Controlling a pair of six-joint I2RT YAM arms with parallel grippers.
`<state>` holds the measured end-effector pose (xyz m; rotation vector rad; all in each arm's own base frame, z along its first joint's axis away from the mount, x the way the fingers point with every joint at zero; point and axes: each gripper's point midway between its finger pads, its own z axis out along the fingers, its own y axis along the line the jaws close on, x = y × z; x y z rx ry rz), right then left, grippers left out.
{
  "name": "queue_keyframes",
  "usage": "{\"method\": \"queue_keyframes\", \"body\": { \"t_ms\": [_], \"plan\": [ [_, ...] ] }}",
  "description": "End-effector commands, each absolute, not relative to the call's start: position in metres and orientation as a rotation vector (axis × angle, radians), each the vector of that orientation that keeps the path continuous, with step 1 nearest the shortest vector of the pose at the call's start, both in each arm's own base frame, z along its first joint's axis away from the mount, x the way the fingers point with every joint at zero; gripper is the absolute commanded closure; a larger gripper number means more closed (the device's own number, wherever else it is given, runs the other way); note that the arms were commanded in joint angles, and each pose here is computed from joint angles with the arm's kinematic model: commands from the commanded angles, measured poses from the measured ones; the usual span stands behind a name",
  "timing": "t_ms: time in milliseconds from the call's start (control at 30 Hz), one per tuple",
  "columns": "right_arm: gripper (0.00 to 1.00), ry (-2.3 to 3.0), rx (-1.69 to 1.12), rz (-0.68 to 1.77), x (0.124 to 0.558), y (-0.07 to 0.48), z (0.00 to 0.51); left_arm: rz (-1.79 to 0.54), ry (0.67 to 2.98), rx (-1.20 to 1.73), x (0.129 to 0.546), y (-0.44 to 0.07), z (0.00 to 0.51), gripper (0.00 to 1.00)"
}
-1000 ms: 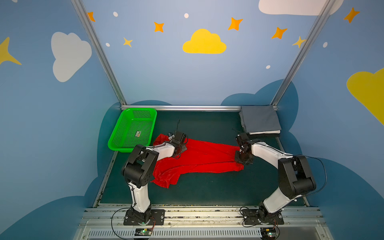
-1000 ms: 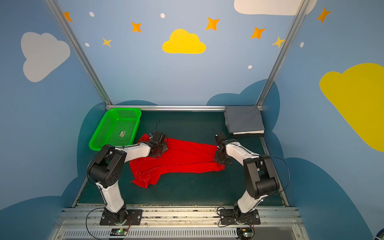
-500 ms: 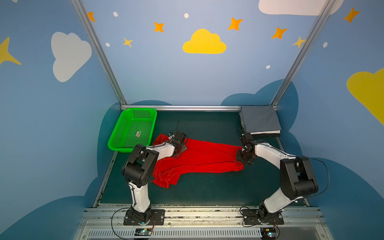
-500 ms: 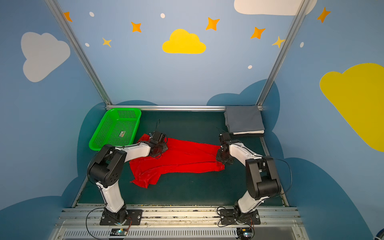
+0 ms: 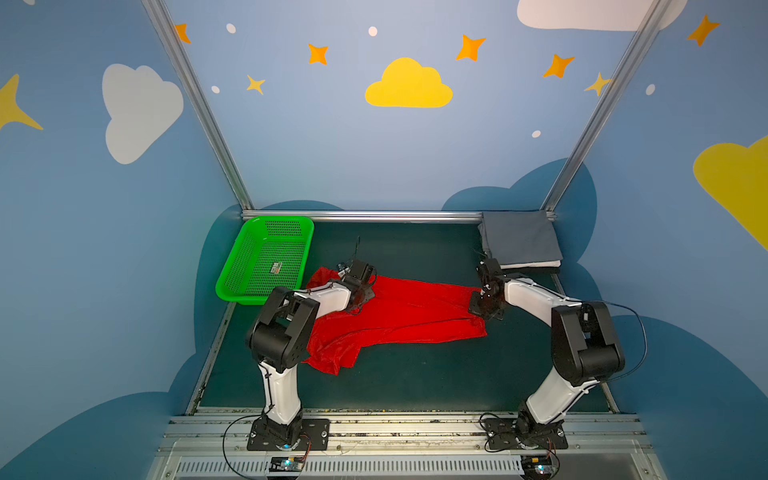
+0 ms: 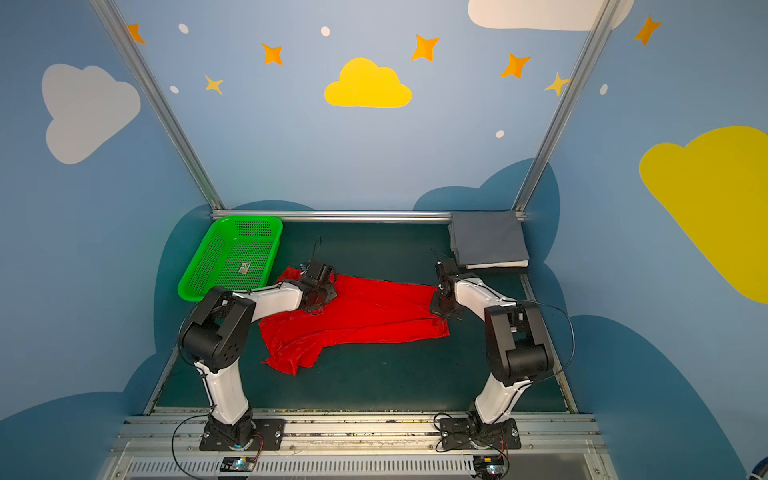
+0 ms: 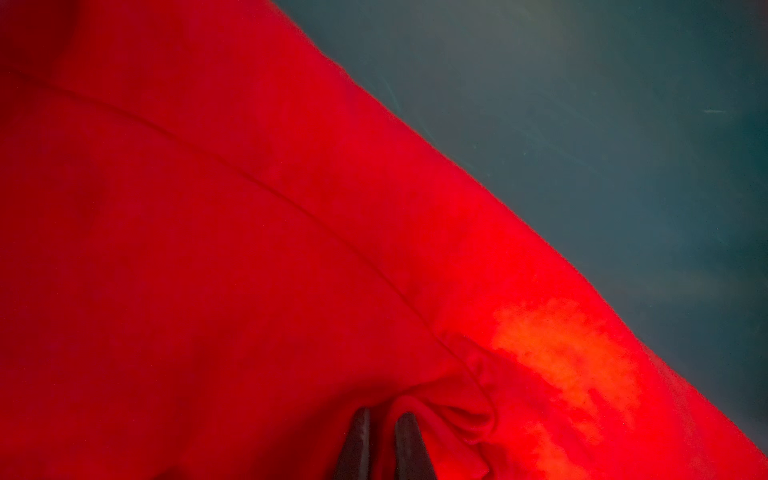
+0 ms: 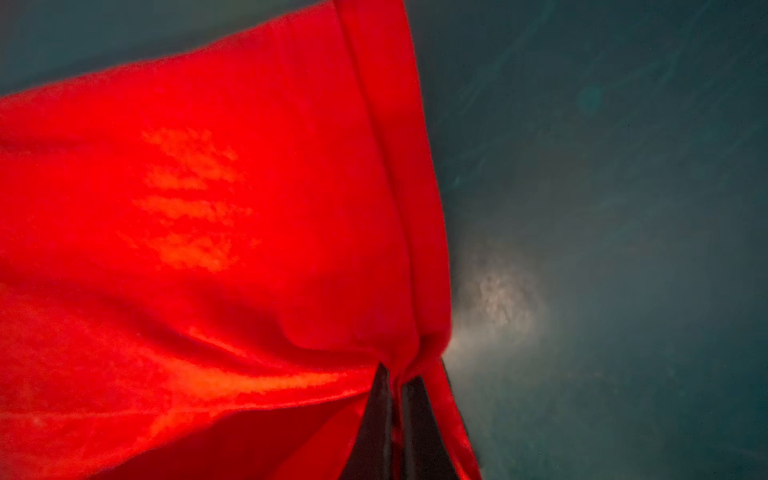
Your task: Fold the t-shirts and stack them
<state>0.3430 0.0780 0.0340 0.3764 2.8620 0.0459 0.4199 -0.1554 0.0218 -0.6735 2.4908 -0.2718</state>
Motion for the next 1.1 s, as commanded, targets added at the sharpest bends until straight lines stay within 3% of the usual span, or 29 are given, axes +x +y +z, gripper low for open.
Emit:
{"method": "queue_keyframes", "body": {
  "t_ms": [0, 200, 267, 400, 467, 533, 767, 1067],
  "plan": [
    [1.0, 2.847, 0.349, -0.062, 0.351, 0.065, 0.041, -0.158, 2.613, -0.683, 0.398, -0.141, -0.013, 0.87],
    [1.0, 2.8, 0.326, -0.136, 0.364, 0.056, 0.046, -0.15, 2.616, -0.679, 0.402, -0.14, -0.014, 0.87],
    [0.9, 2.807, 0.313, -0.134, 0.37, 0.058, 0.045, -0.15, 2.619, -0.68, 0.403, -0.14, -0.015, 0.87],
    [0.88, 2.819, 0.312, -0.103, 0.375, 0.064, 0.042, -0.159, 2.617, -0.672, 0.407, -0.14, -0.012, 0.87],
    [0.8, 2.815, 0.313, -0.094, 0.376, 0.064, 0.041, -0.154, 2.616, -0.666, 0.409, -0.139, -0.01, 0.87],
    [0.78, 2.81, 0.308, -0.093, 0.378, 0.065, 0.041, -0.153, 2.621, -0.663, 0.41, -0.139, -0.01, 0.87],
    [0.79, 2.804, 0.311, -0.085, 0.386, 0.067, 0.036, -0.166, 2.632, -0.66, 0.41, -0.142, -0.014, 0.88],
    [0.95, 2.741, 0.281, -0.18, 0.406, 0.058, 0.051, -0.157, 2.632, -0.646, 0.415, -0.142, -0.011, 0.88]
  ]
}}
